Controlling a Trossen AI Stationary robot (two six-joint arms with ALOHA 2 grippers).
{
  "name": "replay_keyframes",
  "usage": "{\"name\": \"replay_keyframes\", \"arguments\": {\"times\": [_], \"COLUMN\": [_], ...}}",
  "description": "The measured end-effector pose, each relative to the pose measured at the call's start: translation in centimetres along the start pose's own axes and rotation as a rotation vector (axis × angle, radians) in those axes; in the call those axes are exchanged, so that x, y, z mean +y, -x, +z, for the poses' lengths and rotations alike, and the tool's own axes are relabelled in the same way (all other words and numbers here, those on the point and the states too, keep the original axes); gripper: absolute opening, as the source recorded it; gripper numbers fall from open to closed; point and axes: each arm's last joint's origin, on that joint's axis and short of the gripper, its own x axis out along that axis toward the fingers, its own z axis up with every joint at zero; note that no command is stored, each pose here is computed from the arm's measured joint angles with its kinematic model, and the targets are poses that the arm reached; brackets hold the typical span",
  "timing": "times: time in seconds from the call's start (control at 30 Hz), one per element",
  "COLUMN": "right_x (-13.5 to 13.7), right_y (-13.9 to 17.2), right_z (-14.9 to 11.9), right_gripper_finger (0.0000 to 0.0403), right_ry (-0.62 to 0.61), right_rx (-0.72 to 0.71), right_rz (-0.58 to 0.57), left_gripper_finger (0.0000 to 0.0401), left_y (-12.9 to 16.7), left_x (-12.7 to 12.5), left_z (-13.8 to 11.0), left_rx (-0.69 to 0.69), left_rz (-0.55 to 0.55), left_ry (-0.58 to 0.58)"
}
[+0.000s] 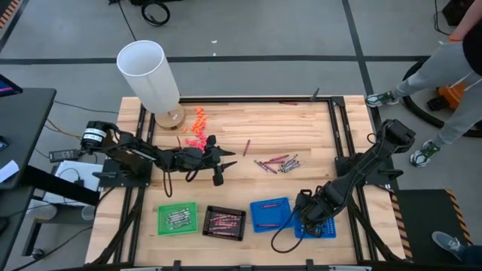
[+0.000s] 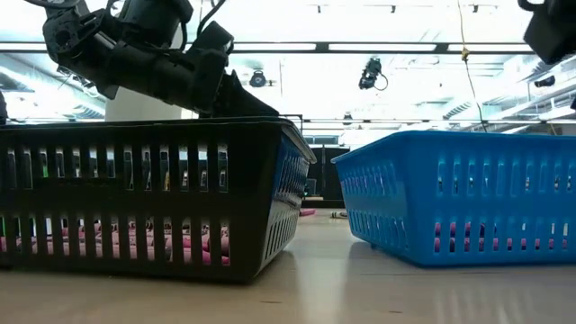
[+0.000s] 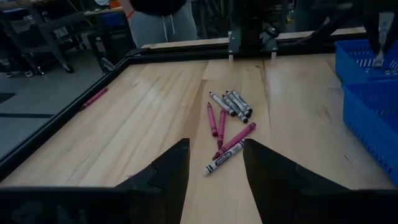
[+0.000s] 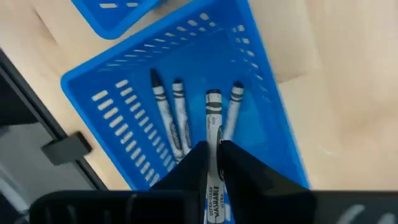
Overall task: Sort crayons
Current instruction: Put the black crayon into the right blue bin, then put the red crayon into the left blue bin
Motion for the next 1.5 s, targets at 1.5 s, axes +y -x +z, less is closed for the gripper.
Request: {"name": "replay_keyframes", "arguments": {"times": [1.5], "right_x": [-8.0], "right_y": [1.6], "right_z": [2.6], "right_gripper_finger": [0.0077], "right_ry": [-0.04], "right_rx": [-0.584], "right_rz": [-0.193], "left_gripper_finger": [0.0181], "left_y": [-8.9], "left_x": [3.4], "left_z": [-1.7], "left_rx": [0.279], "left_rz": [0.063], "left_ry": [0.137]}}
